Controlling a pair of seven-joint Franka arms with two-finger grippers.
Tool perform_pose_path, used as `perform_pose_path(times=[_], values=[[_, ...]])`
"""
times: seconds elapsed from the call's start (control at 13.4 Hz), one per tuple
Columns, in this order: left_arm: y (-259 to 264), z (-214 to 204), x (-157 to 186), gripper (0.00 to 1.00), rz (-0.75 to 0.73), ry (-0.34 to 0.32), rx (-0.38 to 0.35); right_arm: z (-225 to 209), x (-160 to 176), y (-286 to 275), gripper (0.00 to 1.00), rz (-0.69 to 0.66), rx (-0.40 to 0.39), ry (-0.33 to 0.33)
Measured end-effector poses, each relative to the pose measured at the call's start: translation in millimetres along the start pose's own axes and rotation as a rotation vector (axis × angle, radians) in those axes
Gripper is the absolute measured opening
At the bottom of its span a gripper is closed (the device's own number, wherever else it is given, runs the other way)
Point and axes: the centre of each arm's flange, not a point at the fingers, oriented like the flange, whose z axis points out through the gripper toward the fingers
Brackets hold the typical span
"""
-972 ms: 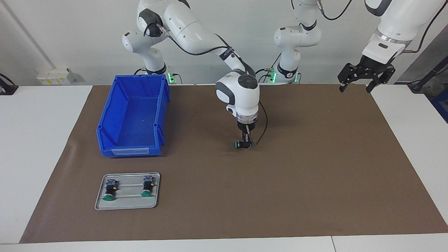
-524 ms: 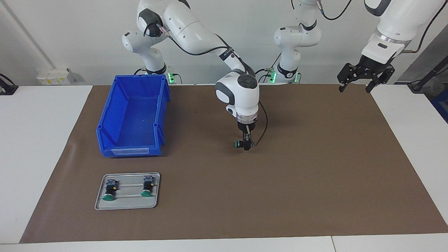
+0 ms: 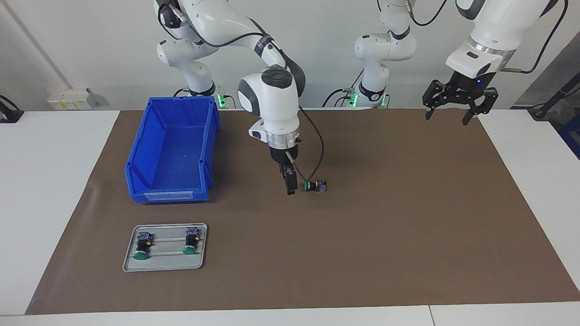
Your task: Place and press button with both arms
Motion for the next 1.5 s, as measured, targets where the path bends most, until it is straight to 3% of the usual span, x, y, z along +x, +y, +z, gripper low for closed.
perform_pose_path(times=[0.37,0.75,1.12,1.5], values=[[34,18,14,0.96,0.321,0.036,-0.051,-44,115,62,1.00,-0.464,-0.044,0.014],[81,58,30,0.97,0.578,0.071,-0.096,-100,173,131,1.00,-0.706,-0.070,-0.054],[130,133,54,0.97,0.736,0.060,-0.148,-135,186,177,1.00,-0.778,-0.107,-0.124],[181,222,80,0.98,0.809,0.084,-0.134,-145,172,173,1.00,-0.803,-0.103,-0.120]])
